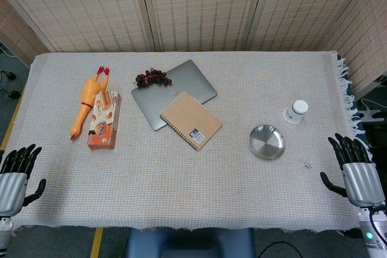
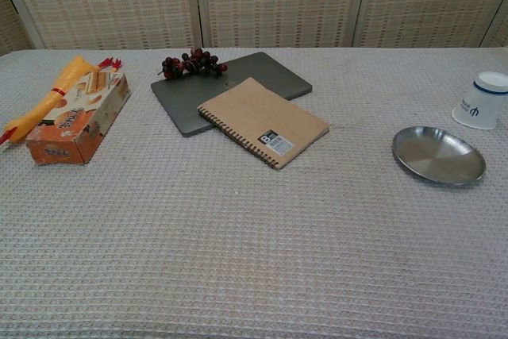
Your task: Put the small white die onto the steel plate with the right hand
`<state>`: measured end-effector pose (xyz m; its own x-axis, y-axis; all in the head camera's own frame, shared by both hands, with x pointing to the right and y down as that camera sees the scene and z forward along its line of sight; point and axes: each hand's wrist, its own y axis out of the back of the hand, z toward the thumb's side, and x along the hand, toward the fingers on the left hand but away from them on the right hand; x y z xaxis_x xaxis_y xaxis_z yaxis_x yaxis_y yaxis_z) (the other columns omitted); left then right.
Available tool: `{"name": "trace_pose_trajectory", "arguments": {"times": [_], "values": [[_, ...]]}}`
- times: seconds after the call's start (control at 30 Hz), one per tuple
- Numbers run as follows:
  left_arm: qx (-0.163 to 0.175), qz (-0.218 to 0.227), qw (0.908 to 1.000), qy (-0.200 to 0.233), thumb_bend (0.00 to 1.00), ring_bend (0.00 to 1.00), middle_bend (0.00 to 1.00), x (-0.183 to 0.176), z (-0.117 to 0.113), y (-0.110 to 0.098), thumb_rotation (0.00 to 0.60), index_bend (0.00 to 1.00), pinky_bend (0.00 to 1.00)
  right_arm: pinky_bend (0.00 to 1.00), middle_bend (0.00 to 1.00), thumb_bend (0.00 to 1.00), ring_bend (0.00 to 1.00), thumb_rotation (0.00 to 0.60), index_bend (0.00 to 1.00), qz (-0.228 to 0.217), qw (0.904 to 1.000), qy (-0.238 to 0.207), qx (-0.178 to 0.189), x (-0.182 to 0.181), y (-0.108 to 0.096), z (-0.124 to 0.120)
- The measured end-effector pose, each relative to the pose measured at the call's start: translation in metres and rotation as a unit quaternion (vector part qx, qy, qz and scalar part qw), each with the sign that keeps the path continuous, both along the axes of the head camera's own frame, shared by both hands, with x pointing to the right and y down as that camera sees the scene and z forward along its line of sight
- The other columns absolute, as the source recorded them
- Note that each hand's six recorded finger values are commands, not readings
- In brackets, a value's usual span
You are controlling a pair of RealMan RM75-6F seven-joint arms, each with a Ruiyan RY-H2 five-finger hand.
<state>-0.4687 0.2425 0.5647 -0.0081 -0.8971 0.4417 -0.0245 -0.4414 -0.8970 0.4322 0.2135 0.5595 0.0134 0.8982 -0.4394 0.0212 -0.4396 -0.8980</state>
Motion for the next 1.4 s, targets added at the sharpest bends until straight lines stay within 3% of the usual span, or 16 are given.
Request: {"name": "trace_pose_trajectory", "arguments": {"times": [0.4,0.6,0.77,1.1,1.4], "values": [[-0.004,0.001,1.0000,0.001,0.41,0.00,0.00,0.003,0.005,-0.003,0.600,0.00,0.07,0.00,0.00,0.25,0.00,0.499,0.01,0.014,0.9969,0.038,-0.067,0.017,-0.004,0.046],[-0.003,0.001,1.0000,0.004,0.41,0.00,0.00,0.002,0.004,-0.005,0.600,0.00,0.07,0.00,0.00,0.25,0.00,0.497,0.23,-0.016,0.9915,0.075,-0.106,0.022,-0.006,0.077],[-0.009,0.003,0.9999,0.005,0.41,0.00,0.00,0.002,0.006,-0.004,0.600,0.00,0.07,0.00,0.00,0.25,0.00,0.498,0.32,-0.027,0.9869,0.090,-0.131,0.026,-0.006,0.098],[-0.012,0.000,0.9999,0.003,0.41,0.00,0.00,0.001,0.009,-0.005,0.600,0.00,0.07,0.00,0.00,0.26,0.00,0.546,0.37,-0.035,0.9809,0.095,-0.166,0.027,-0.006,0.132],[-0.015,-0.002,0.9999,0.000,0.41,0.00,0.00,0.000,0.010,-0.005,0.600,0.00,0.07,0.00,0.00,0.26,0.00,0.600,0.38,-0.037,0.9789,0.097,-0.176,0.025,-0.009,0.143]]}}
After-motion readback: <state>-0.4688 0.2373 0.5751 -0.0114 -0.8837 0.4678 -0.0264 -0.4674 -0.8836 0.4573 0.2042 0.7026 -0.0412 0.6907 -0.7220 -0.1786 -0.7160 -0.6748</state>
